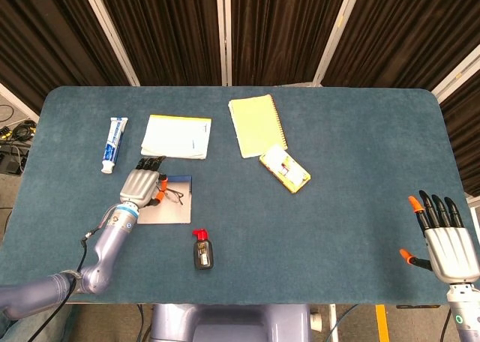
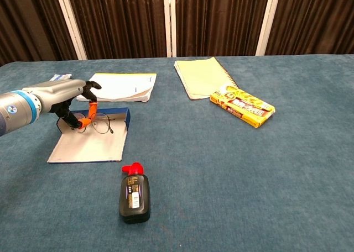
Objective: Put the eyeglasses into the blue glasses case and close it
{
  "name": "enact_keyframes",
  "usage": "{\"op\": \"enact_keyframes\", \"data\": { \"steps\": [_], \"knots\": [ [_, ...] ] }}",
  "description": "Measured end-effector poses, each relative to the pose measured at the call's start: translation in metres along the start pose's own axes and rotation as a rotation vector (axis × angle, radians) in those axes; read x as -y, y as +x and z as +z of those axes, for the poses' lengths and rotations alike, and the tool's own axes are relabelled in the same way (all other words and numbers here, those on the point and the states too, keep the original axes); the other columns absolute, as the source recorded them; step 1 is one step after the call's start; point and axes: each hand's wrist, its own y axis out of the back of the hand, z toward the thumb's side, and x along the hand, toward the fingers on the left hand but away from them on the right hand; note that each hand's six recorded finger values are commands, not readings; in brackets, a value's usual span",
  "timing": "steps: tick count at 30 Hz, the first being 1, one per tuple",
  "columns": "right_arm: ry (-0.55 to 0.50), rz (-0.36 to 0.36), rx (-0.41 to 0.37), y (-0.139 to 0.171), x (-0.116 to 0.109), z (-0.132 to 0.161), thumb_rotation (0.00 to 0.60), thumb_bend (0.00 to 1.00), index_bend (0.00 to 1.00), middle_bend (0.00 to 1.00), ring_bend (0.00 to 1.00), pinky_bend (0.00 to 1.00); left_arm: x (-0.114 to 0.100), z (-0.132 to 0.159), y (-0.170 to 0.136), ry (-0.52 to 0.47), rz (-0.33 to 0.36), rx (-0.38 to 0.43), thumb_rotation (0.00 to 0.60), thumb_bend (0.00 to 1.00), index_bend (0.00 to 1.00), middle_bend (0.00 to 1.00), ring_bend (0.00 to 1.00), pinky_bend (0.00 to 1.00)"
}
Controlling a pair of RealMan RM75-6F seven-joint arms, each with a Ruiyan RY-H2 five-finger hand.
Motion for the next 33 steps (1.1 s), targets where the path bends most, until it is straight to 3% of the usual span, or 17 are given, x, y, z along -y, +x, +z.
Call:
{"op": "enact_keyframes", "data": {
  "steps": [3,5,9,11,21,33],
  "knots": [
    [-0.001,0.0,0.0,0.0,0.0,0.0,0.6,0.0,0.0,0.0,0.0,0.0,-0.001,-0.003,0.001,0.006,0.006,-0.01,0.6,0.54,0.6,0.0,0.0,0.0],
    [-0.002,0.0,0.0,0.0,0.0,0.0,0.6,0.0,0.0,0.0,0.0,0.0,-0.001,-0.004,0.001,0.006,0.005,-0.016,0.6,0.5,0.51,0.0,0.0,0.0],
    [-0.005,-0.002,0.0,0.001,-0.001,0.0,0.6,0.0,0.0,0.0,0.0,0.0,-0.001,-0.006,-0.001,0.004,0.003,-0.022,0.6,0.35,0.11,0.0,0.0,0.0],
    [-0.006,-0.003,0.001,0.001,-0.001,0.0,0.6,0.0,0.0,0.0,0.0,0.0,-0.002,-0.007,-0.001,0.002,0.007,-0.023,0.6,0.32,0.01,0.0,0.0,0.0],
    [-0.011,-0.004,-0.001,0.001,-0.002,0.0,0.6,0.0,0.0,0.0,0.0,0.0,-0.012,-0.007,-0.009,0.009,0.052,0.01,0.6,0.26,0.0,0.0,0.0,0.0],
    [-0.009,-0.004,0.016,-0.001,-0.002,-0.004,0.6,0.0,0.0,0.0,0.0,0.0,0.001,-0.004,0.008,0.06,0.005,0.024,0.6,0.26,0.0,0.0,0.0,0.0]
  ]
}}
